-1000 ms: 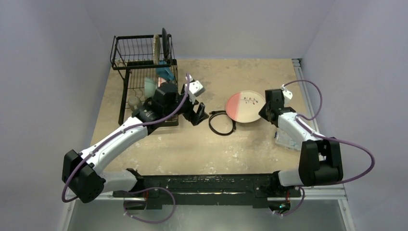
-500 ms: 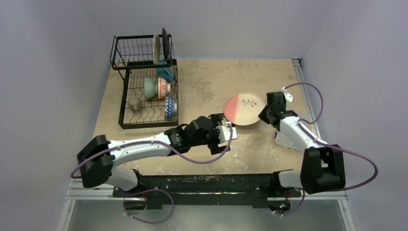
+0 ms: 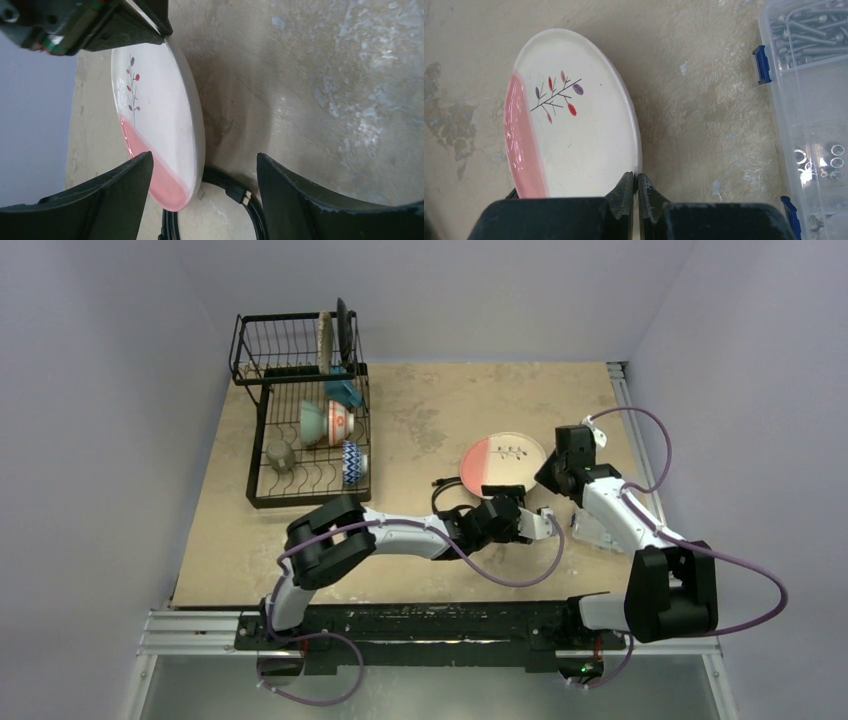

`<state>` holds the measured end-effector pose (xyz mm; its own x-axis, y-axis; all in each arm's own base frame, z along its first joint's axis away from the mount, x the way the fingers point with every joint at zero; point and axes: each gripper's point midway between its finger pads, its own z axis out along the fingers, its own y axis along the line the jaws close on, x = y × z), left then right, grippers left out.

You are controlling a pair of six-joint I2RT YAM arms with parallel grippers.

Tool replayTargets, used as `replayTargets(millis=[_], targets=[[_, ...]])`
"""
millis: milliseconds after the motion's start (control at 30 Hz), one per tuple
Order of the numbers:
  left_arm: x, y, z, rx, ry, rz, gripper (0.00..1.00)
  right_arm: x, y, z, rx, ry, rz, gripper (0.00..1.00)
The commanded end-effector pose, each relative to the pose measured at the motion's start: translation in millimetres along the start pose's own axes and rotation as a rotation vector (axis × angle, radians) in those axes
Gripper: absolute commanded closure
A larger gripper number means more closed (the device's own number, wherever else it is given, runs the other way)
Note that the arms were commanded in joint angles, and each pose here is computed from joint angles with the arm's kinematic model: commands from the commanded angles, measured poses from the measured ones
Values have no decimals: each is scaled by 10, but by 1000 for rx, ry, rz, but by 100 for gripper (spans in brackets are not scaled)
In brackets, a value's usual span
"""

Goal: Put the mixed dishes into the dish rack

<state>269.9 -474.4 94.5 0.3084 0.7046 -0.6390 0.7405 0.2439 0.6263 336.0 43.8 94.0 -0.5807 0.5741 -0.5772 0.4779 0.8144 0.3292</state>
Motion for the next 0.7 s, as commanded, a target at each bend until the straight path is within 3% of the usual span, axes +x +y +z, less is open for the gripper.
replayTargets(millis=[0, 167, 300, 367, 500, 600, 667], targets=[[-113, 335, 218, -152, 22, 86, 28, -247, 279, -147, -97, -49, 25, 100], [59, 438, 478, -211, 145, 159, 34, -275, 314, -195, -109, -47, 26, 100], [125, 479, 581, -230, 199, 193, 45, -286, 310, -229, -109, -51, 25, 100], [156, 489, 603, -239, 219, 222, 57, -280, 270, -226, -95, -56, 21, 100], [105, 623, 541, -289, 231, 262, 94, -299, 237, -235, -85, -73, 12, 100], [-25, 804, 413, -330, 211, 272, 100, -459, 254, -289, -77, -120, -46, 100], [-180, 1001, 269, -365, 182, 257, 100, -662, 252, -395, -45, -172, -93, 78]])
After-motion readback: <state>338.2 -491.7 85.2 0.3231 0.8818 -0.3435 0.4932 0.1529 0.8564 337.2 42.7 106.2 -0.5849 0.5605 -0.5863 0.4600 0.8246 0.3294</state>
